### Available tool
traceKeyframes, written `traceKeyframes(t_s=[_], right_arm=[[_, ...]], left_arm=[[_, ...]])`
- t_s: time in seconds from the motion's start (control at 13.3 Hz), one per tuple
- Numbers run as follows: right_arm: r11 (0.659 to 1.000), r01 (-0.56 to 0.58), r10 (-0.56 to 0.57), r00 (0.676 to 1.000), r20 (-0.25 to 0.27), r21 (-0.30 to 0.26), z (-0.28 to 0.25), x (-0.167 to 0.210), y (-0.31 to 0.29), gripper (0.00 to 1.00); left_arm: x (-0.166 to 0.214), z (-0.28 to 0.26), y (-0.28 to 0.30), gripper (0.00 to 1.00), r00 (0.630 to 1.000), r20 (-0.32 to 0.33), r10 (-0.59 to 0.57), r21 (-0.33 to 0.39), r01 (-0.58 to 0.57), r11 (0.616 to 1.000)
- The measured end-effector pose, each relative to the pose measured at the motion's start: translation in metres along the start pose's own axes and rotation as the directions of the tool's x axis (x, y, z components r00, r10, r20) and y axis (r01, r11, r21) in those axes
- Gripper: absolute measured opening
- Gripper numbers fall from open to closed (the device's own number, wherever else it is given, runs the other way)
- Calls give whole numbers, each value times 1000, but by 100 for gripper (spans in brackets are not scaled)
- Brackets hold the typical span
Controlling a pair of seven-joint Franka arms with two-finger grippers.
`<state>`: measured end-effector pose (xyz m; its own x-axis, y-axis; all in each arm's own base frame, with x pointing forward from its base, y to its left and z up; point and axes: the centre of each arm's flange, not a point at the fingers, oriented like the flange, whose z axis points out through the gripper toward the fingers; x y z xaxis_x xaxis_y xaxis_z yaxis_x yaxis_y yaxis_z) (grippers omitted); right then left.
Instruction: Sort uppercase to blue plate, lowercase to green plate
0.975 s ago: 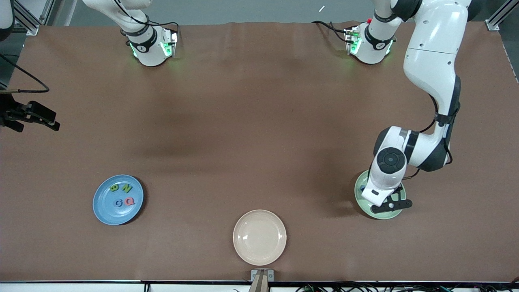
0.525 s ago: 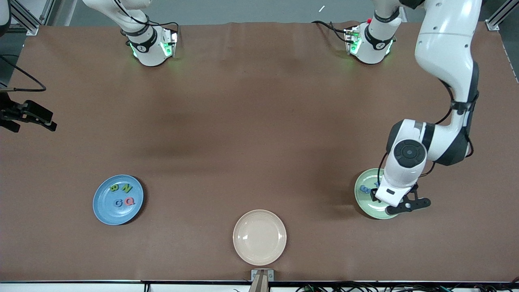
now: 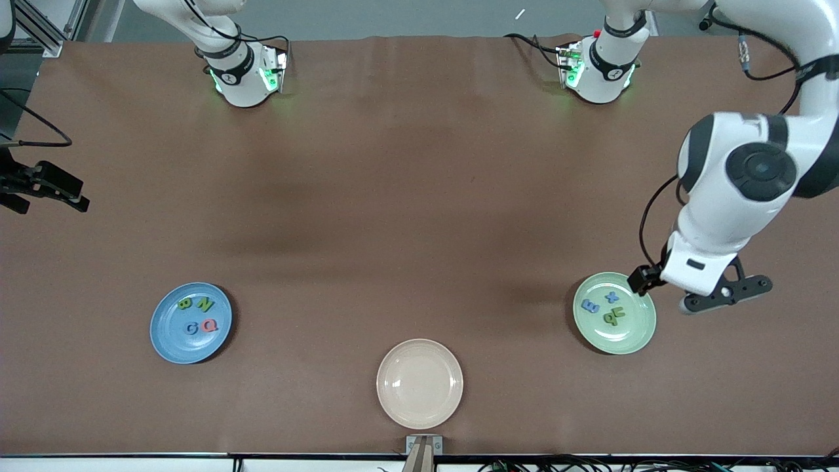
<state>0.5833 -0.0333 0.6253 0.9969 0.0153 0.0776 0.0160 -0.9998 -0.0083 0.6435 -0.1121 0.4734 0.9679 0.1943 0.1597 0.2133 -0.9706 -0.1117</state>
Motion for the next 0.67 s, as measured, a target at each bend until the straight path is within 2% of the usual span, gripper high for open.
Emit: traceKeyframes(t_s=[0.22, 0.45, 0.67], right_arm=[[1000, 0, 0, 1000, 0, 0, 0, 0, 0, 100], [1000, 0, 0, 1000, 0, 0, 0, 0, 0, 100], [1000, 0, 0, 1000, 0, 0, 0, 0, 0, 100]], left_arm=[[-26, -69, -24, 100, 992, 106, 74, -16, -73, 997], [-48, -124, -45, 100, 982, 119, 146, -37, -143, 989], [-56, -152, -80, 100, 962, 111, 248, -84, -240, 967]])
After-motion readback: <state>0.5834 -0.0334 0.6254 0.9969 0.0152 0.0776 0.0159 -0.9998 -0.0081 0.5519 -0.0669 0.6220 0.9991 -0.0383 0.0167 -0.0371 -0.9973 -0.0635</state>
